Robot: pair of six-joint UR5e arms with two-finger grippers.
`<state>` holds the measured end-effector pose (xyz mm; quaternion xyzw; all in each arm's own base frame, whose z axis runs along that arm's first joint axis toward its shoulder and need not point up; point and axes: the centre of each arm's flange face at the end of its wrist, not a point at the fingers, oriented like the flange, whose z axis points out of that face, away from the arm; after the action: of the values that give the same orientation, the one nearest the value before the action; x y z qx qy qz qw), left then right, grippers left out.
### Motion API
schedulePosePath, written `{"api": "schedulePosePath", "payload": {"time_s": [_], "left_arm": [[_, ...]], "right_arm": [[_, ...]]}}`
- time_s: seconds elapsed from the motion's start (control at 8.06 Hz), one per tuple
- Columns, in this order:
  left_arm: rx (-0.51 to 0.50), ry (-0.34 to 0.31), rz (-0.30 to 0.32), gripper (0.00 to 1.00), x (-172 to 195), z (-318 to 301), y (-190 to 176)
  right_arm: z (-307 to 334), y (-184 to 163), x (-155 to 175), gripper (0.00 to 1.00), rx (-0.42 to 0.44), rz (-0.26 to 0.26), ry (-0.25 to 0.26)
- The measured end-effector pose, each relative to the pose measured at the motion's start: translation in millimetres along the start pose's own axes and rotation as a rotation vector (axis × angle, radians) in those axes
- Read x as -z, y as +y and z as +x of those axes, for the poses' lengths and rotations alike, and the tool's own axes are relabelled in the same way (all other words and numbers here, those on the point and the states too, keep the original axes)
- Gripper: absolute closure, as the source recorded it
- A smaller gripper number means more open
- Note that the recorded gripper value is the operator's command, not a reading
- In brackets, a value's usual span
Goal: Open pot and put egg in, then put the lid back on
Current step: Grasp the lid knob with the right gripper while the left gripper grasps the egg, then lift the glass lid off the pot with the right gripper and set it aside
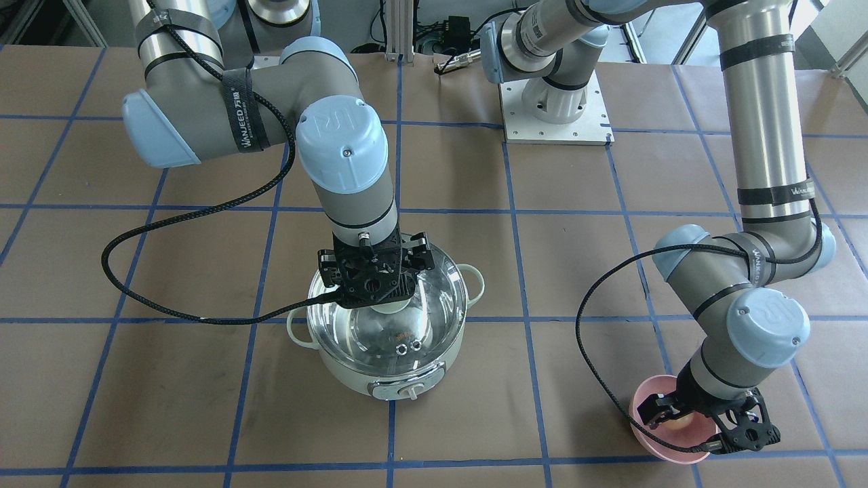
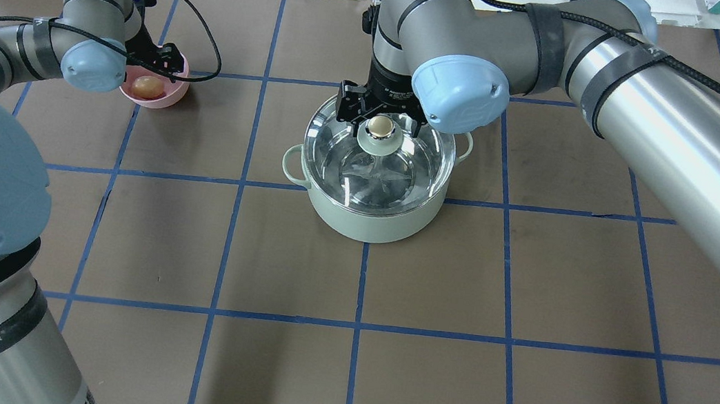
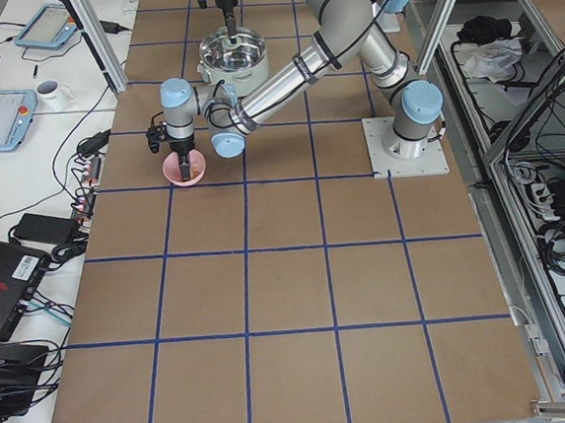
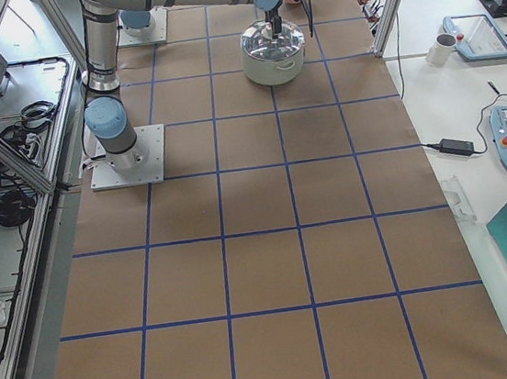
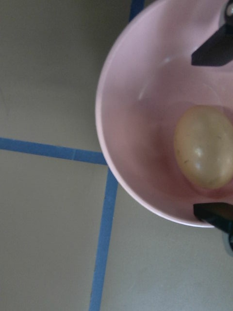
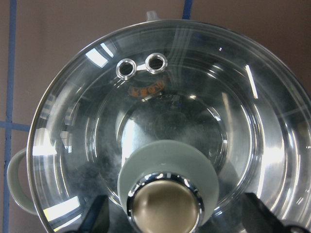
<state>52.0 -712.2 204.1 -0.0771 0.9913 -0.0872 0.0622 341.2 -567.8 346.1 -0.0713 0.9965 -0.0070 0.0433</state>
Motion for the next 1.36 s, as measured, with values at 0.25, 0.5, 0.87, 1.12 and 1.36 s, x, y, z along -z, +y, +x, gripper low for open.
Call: {"api": "schedulePosePath", "payload": {"time_s": [0.25,0.5,0.87,1.12,1.36], "left_arm": [[0.005,0.021,-0.005,0.03,-3.0,2.5,1.8],[0.004,0.058,-0.013,0.03,-7.2,6.8,5.3],[-0.006,0.062,-0.019,0.55,-10.9,7.7,6.8],[-0.023,0.050,-0.016,0.74,-8.3,6.2,6.7],[-0.027,0.046,-0.012,0.75,-2.3,5.3,6.6]], "right_arm": [[-0.2,0.2,-0.5,0.08,-0.003,-0.002,-0.002],[-1.2,0.5,-0.2,0.11,-0.007,-0.004,-0.012],[-1.5,0.3,-0.9,0.61,-0.007,-0.006,-0.015],[-1.7,0.1,-1.0,0.96,-0.007,-0.006,-0.017],[-3.7,0.0,1.5,0.99,-0.006,-0.005,-0.035]]}}
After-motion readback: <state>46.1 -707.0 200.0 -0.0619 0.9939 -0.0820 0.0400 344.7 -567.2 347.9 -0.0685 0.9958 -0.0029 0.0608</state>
